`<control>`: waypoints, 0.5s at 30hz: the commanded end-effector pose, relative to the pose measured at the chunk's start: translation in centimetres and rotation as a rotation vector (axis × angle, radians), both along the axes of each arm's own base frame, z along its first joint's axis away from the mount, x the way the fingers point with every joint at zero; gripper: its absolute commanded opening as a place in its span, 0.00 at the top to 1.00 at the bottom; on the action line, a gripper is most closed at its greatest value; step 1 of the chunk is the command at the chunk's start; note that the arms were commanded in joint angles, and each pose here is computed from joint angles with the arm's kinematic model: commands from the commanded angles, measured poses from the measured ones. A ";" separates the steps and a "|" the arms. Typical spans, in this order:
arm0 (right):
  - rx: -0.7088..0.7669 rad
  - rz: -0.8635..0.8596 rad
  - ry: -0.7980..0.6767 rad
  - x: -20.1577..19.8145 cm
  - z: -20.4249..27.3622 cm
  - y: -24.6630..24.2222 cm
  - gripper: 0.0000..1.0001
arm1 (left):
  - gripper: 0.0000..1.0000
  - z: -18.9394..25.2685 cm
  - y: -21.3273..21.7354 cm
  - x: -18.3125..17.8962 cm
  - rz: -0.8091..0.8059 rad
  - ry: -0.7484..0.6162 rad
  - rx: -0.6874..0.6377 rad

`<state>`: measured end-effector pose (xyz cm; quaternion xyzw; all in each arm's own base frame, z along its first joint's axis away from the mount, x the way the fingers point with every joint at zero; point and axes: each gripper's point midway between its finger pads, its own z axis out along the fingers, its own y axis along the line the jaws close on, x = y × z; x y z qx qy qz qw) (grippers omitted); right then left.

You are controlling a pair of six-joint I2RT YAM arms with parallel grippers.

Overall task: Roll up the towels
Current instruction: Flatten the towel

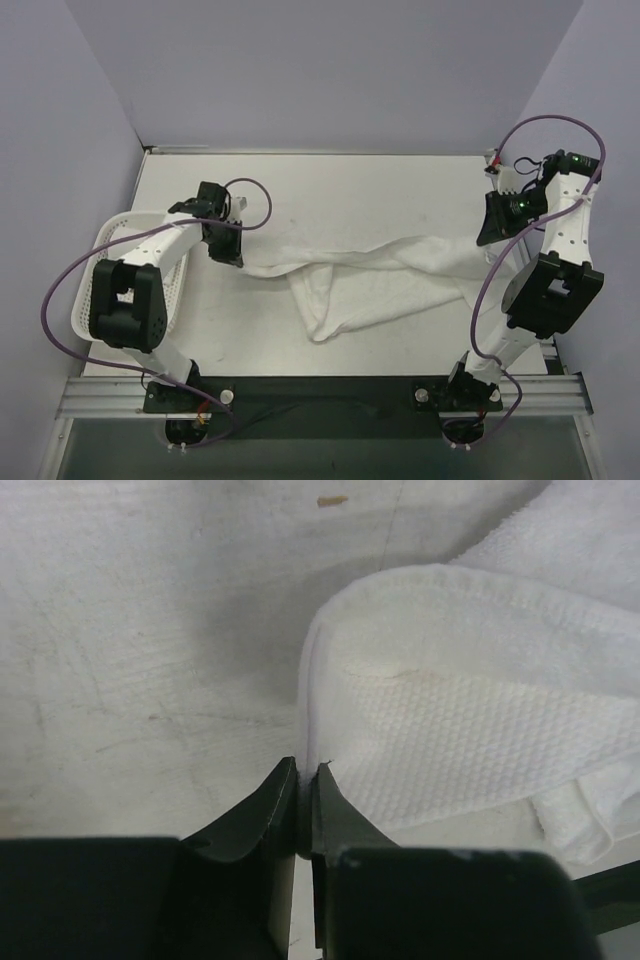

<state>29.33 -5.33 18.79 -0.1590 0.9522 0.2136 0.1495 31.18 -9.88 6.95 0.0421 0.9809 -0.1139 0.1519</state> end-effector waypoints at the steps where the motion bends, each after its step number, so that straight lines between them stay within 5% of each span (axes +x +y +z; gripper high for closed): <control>1: -0.023 -0.023 -0.006 -0.3 2.4 0.0 1.00 | 1.00 5.7 -0.2 5.1 -0.044 -0.199 -0.080; 6: -0.155 -0.110 -0.206 2.7 7.3 -3.0 1.00 | 1.00 19.3 4.0 11.5 -0.128 -0.569 -0.060; 10: -0.220 -0.228 -0.385 3.8 12.5 -5.6 1.00 | 1.00 27.5 7.0 12.8 -0.144 -0.782 -0.041; 15: -0.307 -0.380 -0.606 3.7 18.0 -8.6 1.00 | 1.00 32.6 8.5 12.3 -0.183 -0.942 -0.023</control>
